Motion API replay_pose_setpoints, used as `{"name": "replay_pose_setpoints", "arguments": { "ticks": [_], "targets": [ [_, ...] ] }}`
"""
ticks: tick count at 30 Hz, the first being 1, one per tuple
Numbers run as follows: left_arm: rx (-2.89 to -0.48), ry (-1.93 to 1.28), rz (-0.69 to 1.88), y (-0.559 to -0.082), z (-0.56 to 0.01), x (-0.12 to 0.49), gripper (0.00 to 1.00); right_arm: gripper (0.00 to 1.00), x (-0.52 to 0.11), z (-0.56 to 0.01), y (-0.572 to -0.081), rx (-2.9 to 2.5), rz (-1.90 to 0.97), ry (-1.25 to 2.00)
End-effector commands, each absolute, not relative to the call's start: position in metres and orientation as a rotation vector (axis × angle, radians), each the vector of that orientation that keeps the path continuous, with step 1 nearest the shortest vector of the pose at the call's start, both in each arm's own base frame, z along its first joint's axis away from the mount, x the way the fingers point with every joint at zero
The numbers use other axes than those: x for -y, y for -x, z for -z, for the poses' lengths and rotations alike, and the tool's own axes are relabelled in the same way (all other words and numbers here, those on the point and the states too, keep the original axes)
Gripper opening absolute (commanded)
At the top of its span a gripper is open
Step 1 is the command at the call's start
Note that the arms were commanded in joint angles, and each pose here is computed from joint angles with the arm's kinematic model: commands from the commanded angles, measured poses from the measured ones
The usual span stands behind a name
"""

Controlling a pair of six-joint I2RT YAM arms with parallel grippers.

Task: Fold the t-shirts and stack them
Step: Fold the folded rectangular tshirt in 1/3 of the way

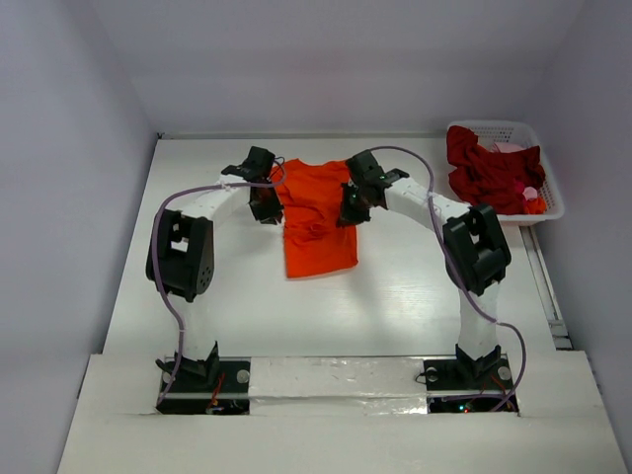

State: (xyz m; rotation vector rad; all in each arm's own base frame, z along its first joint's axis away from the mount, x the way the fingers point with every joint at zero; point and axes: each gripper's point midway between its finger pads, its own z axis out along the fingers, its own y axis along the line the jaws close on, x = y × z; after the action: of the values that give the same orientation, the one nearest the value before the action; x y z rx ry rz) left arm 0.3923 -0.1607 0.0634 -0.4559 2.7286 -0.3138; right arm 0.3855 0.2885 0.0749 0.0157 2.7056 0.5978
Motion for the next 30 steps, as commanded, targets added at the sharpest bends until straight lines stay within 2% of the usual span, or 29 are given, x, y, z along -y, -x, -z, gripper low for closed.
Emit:
{"name": "replay_pose_setpoints", "arguments": {
  "ticks": [1,2,3,5,6,8,9,11,14,15,16,17,18,19,20,30],
  "targets": [
    [-2.669,0.438,0.324,-0.409,-0.081,0.159,0.11,0.03,-0.288,-0.088,-0.405,-2.651,-0.597,-0.013],
    [-2.666,0.438,0.324,-0.409,-0.083,0.159,0.11,0.09,-0.288,-0.089,-0.405,-2.647,-0.596,-0.014],
    [-2.66,0.45,0.323,-0.411,-0.084,0.155,0.11,0.26,-0.286,-0.087,-0.406,-2.648,-0.578,-0.02],
    [-2.656,0.45,0.321,-0.411,-0.085,0.155,0.11,0.41,-0.28,-0.086,-0.409,-2.647,-0.555,-0.038],
    [-2.654,0.451,0.318,-0.41,-0.086,0.154,0.11,0.56,-0.279,-0.086,-0.41,-2.645,-0.546,-0.041],
    [-2.645,0.45,0.321,-0.409,-0.091,0.153,0.11,0.75,-0.272,-0.086,-0.413,-2.641,-0.519,-0.052],
    [-2.641,0.448,0.325,-0.409,-0.093,0.154,0.11,0.82,-0.272,-0.09,-0.414,-2.629,-0.519,-0.049],
    [-2.632,0.443,0.345,-0.408,-0.102,0.155,0.11,0.83,-0.269,-0.099,-0.417,-2.605,-0.499,-0.038],
    [-2.625,0.424,0.375,-0.405,-0.116,0.158,0.11,0.74,-0.268,-0.124,-0.42,-2.548,-0.507,-0.02],
    [-2.619,0.417,0.384,-0.405,-0.12,0.158,0.1,0.58,-0.267,-0.13,-0.42,-2.538,-0.515,-0.018],
    [-2.62,0.415,0.392,-0.402,-0.123,0.159,0.08,0.5,-0.269,-0.139,-0.418,-2.523,-0.539,-0.009],
    [-2.619,0.405,0.42,-0.399,-0.127,0.161,0.01,0.4,-0.269,-0.14,-0.415,-2.524,-0.549,-0.001],
    [-2.621,0.399,0.44,-0.397,-0.129,0.163,0.0,0.2,-0.27,-0.141,-0.413,-2.523,-0.564,0.007],
    [-2.63,0.393,0.456,-0.394,-0.128,0.165,0.0,0.08,-0.272,-0.142,-0.41,-2.528,-0.579,0.013],
    [-2.653,0.387,0.477,-0.388,-0.125,0.168,0.0,0.0,-0.271,-0.14,-0.407,-2.536,-0.579,0.022],
    [-2.753,0.266,0.576,-0.36,-0.11,0.19,0.0,0.0,-0.27,-0.129,-0.392,-2.591,-0.6,0.085]
  ]
}}
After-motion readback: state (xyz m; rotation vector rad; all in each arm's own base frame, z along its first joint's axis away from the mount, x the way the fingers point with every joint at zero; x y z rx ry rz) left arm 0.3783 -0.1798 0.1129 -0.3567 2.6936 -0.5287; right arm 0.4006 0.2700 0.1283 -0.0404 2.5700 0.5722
